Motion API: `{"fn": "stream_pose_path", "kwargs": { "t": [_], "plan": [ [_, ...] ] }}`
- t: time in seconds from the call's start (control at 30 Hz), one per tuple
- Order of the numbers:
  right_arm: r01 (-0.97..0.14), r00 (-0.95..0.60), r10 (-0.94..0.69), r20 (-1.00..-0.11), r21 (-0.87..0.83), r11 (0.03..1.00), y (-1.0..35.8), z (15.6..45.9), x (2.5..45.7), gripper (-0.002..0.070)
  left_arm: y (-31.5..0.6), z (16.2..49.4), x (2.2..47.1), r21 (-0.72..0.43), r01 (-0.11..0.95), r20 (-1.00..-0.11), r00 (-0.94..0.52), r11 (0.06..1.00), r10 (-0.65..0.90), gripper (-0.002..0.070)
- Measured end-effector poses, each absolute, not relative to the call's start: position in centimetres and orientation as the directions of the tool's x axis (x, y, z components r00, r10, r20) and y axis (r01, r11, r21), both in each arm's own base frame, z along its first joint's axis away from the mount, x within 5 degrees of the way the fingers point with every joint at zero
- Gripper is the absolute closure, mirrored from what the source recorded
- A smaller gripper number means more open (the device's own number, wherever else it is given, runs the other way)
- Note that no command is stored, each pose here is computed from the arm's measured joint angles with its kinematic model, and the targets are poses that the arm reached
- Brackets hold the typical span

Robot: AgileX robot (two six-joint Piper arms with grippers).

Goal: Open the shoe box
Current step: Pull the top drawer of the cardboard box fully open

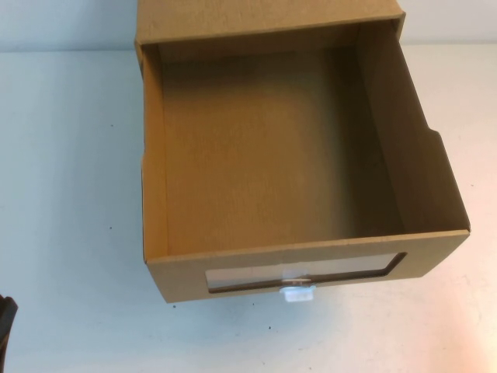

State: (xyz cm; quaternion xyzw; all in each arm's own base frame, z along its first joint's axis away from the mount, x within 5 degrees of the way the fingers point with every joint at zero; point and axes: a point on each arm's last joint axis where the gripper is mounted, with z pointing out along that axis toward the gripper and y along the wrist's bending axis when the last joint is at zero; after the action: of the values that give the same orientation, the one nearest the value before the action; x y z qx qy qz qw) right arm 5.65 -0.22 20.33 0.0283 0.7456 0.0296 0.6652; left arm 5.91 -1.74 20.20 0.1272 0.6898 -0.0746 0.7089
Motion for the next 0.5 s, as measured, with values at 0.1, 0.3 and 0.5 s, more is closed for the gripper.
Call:
{"fn": "stream_pose_path", "kwargs": {
  "t": [0.1, 0.3, 0.5],
  "plan": [
    [-0.013, -0.1, 0.083, -0.992, 0.085, 0.996, -0.16, 20.38, 5.46, 0.069, -1.74, 20.2, 5.91, 0.077, 0.281, -0.997, 0.037, 0.957, 0.07, 0.068],
    [-0.019, -0.126, 0.085, -0.988, 0.088, 0.996, -0.16, 20.13, 5.38, 0.0689, -1.74, 20.2, 5.91, 0.077, 0.281, -0.997, 0.037, 0.957, 0.07, 0.068],
    [-0.021, -0.128, 0.102, -0.987, 0.105, 0.994, -0.12, 20.12, 5.38, 0.0689, -1.74, 20.2, 5.91, 0.077, 0.281, -0.997, 0.037, 0.957, 0.07, 0.068]
  ]
}}
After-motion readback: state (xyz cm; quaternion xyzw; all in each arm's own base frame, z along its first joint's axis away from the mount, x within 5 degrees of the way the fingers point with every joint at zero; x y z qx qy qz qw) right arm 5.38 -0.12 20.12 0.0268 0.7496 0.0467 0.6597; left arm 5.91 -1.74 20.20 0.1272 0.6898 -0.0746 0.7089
